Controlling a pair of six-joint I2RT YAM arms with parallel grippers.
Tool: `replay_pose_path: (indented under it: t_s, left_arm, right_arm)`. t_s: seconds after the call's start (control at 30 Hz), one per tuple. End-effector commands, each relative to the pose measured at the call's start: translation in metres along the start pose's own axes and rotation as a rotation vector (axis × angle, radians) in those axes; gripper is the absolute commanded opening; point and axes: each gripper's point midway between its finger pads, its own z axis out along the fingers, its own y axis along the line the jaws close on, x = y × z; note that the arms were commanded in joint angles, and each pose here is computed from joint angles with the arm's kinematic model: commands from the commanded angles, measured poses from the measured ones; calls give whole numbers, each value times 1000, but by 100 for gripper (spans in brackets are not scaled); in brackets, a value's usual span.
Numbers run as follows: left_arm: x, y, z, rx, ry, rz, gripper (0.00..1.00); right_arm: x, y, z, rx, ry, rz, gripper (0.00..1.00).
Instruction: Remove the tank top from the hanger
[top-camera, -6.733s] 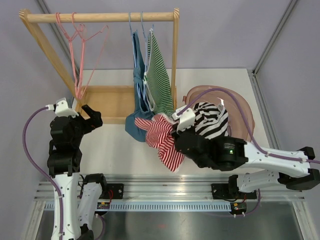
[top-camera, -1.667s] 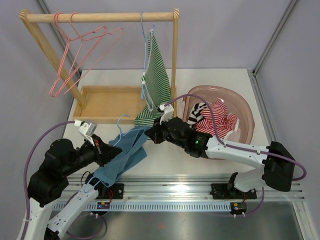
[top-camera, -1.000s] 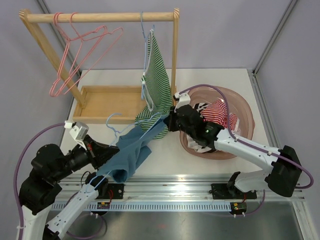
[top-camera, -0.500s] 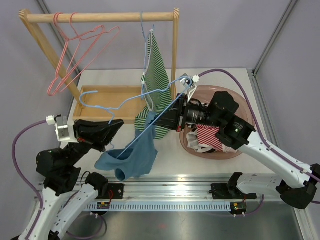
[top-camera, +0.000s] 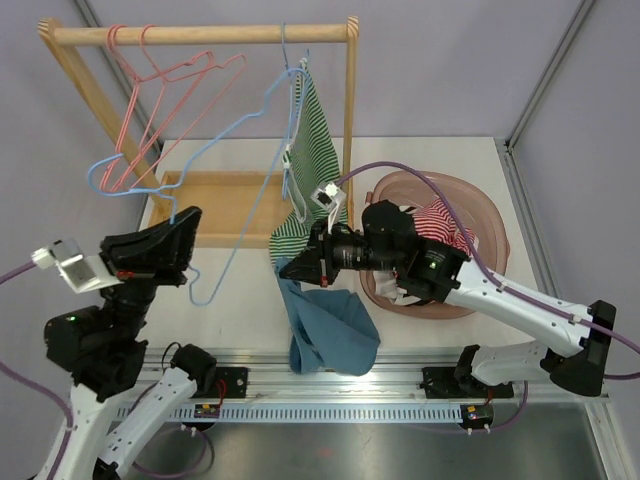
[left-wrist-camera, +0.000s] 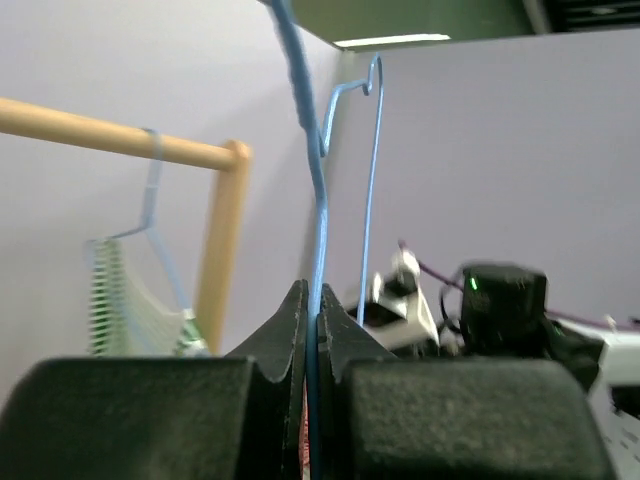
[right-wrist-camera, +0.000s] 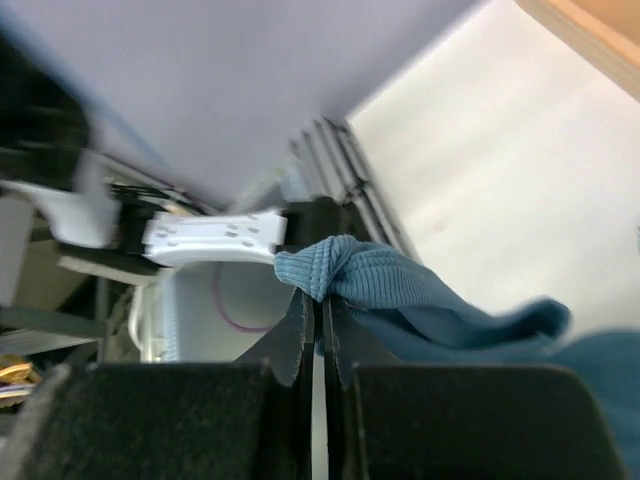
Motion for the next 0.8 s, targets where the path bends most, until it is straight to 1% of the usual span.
replay_pose_path:
  t_s: [0.0, 0.03, 0.07, 0.1, 0.17, 0.2, 0.23, 0.27, 0.3, 0.37, 0.4, 0.47, 0.53, 0.57, 0.6, 0.63, 0.67, 0.7, 0.73, 0.77]
  left_arm:
    - [-21, 42, -25, -307, 74, 114, 0]
    - [-19, 52, -31, -370, 104, 133, 0]
    - [-17, 60, -34, -417, 141, 149, 0]
    - [-10, 67, -44, -472, 205, 159, 0]
    - [-8, 83, -55, -570, 245, 196, 0]
    - [-2, 89, -62, -600, 281, 209, 0]
    - [-3, 93, -67, -631, 291, 222, 0]
    - [-1, 96, -69, -644, 311, 240, 0]
    - [8, 102, -73, -668, 361, 250, 0]
    - [11, 106, -73, -690, 409, 265, 0]
    - [29, 113, -74, -711, 497, 272, 0]
    - [32, 118, -73, -740, 544, 278, 0]
    - [50, 132, -75, -803, 645, 296, 0]
    - [49, 133, -70, -807, 656, 298, 0]
    - [51, 136, -70, -819, 684, 303, 0]
    - [60, 142, -65, -834, 720, 310, 0]
    - [61, 144, -62, -839, 736, 315, 0]
    - [53, 143, -55, -840, 726, 319, 0]
    - [54, 146, -51, -853, 737, 327, 0]
    - [60, 151, -43, -854, 767, 337, 0]
  right_arm:
    - [20, -43, 7, 178, -6, -11, 0]
    - [33, -59, 9, 232, 6, -4, 0]
    - [44, -62, 11, 245, 24, -4, 0]
    - [51, -68, 12, 268, 35, -4, 0]
    - [69, -84, 14, 333, 57, -6, 0]
    - [74, -89, 13, 359, 65, -5, 0]
    - [81, -100, 10, 411, 66, -15, 0]
    - [85, -103, 9, 427, 71, -19, 1]
    - [92, -106, 7, 443, 90, -22, 2]
    - [108, -114, 3, 465, 136, -10, 6]
    - [117, -115, 1, 461, 167, -6, 8]
    - [135, -117, -2, 465, 233, 9, 9]
    - [153, -123, -11, 491, 292, 19, 22]
    - [161, -119, -15, 475, 326, 28, 34]
    - [167, -120, -18, 480, 340, 37, 73]
    - [175, -121, -23, 489, 358, 40, 97]
    - [173, -119, -28, 489, 345, 43, 99]
    - [175, -119, -32, 491, 343, 45, 100]
    - [179, -122, -37, 505, 343, 57, 100]
    - [175, -116, -43, 490, 321, 59, 100]
